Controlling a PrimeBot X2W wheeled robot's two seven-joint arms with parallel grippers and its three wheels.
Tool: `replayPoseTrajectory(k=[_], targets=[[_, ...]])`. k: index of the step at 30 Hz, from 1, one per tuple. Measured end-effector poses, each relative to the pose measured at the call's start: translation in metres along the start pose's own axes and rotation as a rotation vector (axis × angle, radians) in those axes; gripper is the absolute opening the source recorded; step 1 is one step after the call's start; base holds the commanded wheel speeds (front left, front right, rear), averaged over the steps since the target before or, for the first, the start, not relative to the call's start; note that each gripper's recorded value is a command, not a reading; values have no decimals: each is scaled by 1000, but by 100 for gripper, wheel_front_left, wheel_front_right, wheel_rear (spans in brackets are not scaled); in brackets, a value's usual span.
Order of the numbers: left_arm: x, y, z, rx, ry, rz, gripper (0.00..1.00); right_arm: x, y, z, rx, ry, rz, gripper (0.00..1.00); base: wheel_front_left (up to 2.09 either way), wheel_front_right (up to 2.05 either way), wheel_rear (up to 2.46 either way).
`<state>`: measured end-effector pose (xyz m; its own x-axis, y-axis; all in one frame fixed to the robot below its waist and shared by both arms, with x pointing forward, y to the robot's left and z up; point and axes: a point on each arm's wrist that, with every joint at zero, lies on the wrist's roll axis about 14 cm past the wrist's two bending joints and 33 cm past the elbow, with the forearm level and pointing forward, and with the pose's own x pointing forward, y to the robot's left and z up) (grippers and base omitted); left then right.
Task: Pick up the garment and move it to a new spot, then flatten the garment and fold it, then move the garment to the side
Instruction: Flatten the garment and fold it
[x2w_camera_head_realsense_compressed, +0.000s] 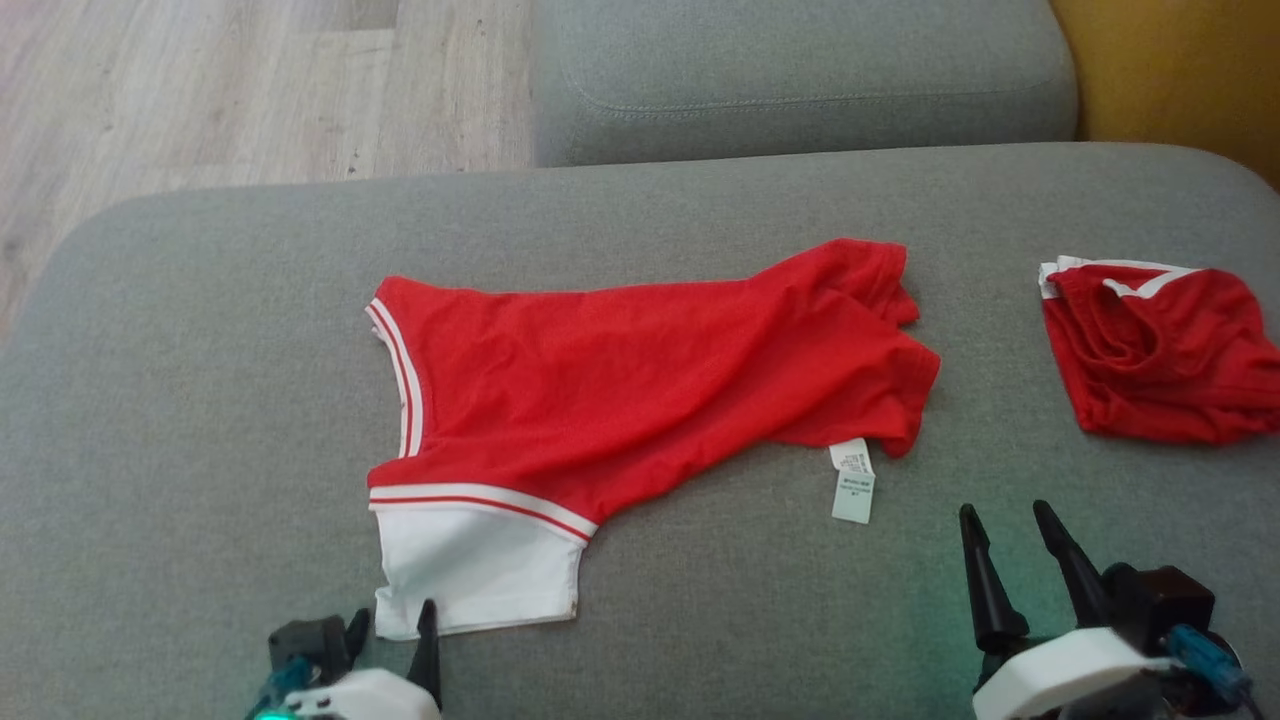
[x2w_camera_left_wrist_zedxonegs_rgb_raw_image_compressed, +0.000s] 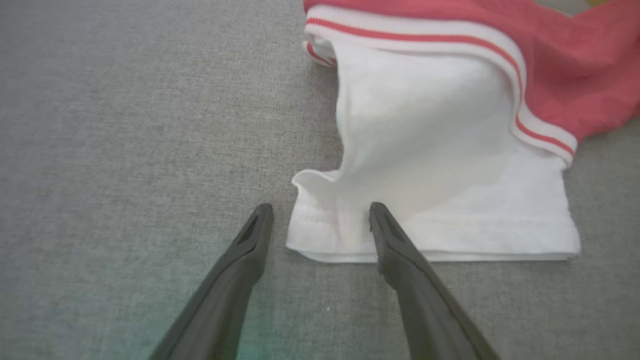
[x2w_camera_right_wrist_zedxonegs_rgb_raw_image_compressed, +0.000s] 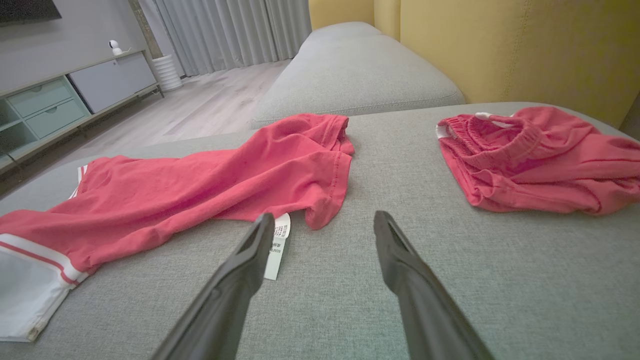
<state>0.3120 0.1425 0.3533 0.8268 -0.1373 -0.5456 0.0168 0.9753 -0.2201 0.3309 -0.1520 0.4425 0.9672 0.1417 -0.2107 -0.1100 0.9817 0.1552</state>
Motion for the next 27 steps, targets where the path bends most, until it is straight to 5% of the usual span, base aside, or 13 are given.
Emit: replayPoseTrajectory(k=[4,6,7,14,27], targets=[[7,-5,1,1,14,-14,96,2,0,0,-4,3,1,100,0,0,0],[11,-8,1,1,22,-21,40,3,1,0,-9,7,4,100,0,0,0],[12,-9,2,4,27,-19,1,4,2,0,-10,8,7,100,0,0,0],[17,-17,5,-3,9,-45,0,14,8,3,-26,13,29,100,0,0,0],[-11,-2,58,-67,-256,3,0,79,-12,-28,27,192,-37,100,0,0,0]])
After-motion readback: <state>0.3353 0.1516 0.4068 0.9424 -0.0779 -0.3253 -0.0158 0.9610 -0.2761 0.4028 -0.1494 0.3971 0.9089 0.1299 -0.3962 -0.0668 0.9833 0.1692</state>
